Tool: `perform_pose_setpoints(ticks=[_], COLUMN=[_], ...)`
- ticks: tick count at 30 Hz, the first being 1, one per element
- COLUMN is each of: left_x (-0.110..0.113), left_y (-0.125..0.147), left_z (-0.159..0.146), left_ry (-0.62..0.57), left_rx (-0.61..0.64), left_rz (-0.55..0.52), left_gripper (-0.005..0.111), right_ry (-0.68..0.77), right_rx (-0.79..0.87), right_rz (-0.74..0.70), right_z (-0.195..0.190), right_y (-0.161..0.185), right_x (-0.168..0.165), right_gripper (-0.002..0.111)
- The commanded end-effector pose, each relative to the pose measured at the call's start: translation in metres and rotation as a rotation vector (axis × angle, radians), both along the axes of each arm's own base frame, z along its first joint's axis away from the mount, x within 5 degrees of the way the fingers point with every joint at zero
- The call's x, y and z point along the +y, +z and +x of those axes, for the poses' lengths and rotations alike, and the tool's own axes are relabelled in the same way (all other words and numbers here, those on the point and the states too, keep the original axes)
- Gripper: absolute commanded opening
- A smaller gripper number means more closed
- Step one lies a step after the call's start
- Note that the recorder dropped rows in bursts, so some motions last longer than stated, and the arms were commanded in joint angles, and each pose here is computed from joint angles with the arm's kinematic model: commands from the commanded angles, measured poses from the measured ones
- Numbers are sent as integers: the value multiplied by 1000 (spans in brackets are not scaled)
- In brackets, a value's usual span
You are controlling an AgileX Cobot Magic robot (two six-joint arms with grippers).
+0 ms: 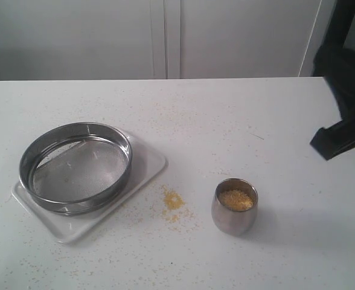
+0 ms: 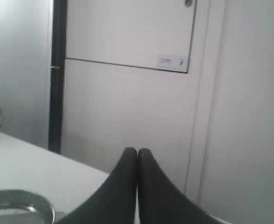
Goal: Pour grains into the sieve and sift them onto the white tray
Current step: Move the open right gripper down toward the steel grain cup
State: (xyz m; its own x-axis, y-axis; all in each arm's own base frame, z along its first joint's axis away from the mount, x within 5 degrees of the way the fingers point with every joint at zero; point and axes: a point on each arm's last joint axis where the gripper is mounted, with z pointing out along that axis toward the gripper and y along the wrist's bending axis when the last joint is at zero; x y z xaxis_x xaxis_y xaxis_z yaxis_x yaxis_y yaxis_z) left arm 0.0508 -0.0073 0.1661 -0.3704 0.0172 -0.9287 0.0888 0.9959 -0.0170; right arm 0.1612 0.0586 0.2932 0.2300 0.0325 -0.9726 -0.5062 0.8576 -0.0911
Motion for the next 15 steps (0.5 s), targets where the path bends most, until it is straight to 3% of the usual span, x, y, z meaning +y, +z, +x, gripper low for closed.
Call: perform_pose_setpoints(ticks=[1,10,12,15], left_x=[0,0,0,0], left_y=[-1,-1,-1,-1], left_z=[0,0,0,0], left_ry=[1,1,1,1], left_rx=[-1,-1,-1,-1], left_rz=[-6,-6,-6,-6], left_gripper=[0,0,0,0], right_ry=[150,264,265,277], right_rx=[-10,82,107,171], right_rz=[-63,-72,-72,-54], right_z=[7,23,26,31], right_y=[-11,-37,-42,-51], right_x=[14,24,25,26], right_gripper=[0,2,9,27])
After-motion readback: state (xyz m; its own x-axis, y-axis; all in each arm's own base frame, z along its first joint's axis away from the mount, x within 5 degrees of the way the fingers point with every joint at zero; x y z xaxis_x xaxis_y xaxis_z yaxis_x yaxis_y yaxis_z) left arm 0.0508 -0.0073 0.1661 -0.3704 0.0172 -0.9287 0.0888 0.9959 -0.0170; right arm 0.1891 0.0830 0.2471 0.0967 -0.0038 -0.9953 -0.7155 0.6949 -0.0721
